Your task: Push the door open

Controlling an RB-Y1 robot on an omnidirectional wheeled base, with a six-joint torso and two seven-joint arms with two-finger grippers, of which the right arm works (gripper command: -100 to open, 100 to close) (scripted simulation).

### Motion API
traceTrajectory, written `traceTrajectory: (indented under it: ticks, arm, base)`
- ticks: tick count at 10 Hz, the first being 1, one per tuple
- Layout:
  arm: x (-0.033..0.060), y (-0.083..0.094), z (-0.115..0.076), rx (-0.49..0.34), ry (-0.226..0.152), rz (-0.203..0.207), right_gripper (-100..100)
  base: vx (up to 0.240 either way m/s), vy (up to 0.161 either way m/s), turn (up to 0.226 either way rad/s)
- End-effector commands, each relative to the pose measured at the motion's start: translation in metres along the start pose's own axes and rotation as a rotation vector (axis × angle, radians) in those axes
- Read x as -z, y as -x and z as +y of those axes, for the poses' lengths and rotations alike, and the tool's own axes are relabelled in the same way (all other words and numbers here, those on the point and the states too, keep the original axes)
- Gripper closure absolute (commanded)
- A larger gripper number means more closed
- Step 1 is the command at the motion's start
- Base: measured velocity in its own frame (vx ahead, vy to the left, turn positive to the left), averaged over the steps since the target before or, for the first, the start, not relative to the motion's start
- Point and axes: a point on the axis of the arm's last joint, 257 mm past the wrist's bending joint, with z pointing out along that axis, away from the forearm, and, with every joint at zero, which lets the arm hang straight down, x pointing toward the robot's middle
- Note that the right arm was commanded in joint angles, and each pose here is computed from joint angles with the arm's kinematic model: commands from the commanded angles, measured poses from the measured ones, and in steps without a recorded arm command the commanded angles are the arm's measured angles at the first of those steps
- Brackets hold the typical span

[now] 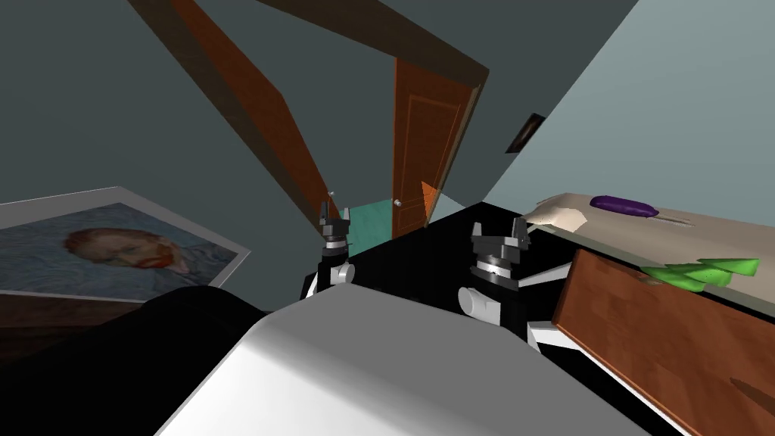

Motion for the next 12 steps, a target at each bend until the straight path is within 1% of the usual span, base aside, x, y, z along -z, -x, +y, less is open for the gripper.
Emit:
traceTrajectory:
  ticks: [1,2,3,7,12]
  arm:
    - [0.0011,0.002,-0.01,-0.027,-0.013,0.001,-100]
    - [0.0017,0.003,-0.016,-0.043,-0.021,0.002,-100]
    - [0.003,0.005,-0.028,-0.074,-0.037,0.003,-100]
    - [0.0069,0.009,-0.058,-0.151,-0.075,-0.001,-100]
    - [0.0138,0.015,-0.098,-0.259,-0.128,-0.016,-100]
  base:
    - [0.079,-0.03,0.095]
    - [0.069,-0.024,0.091]
    - [0.084,-0.043,0.136]
    - [0.096,-0.035,0.121]
    - [0.084,-0.046,0.129]
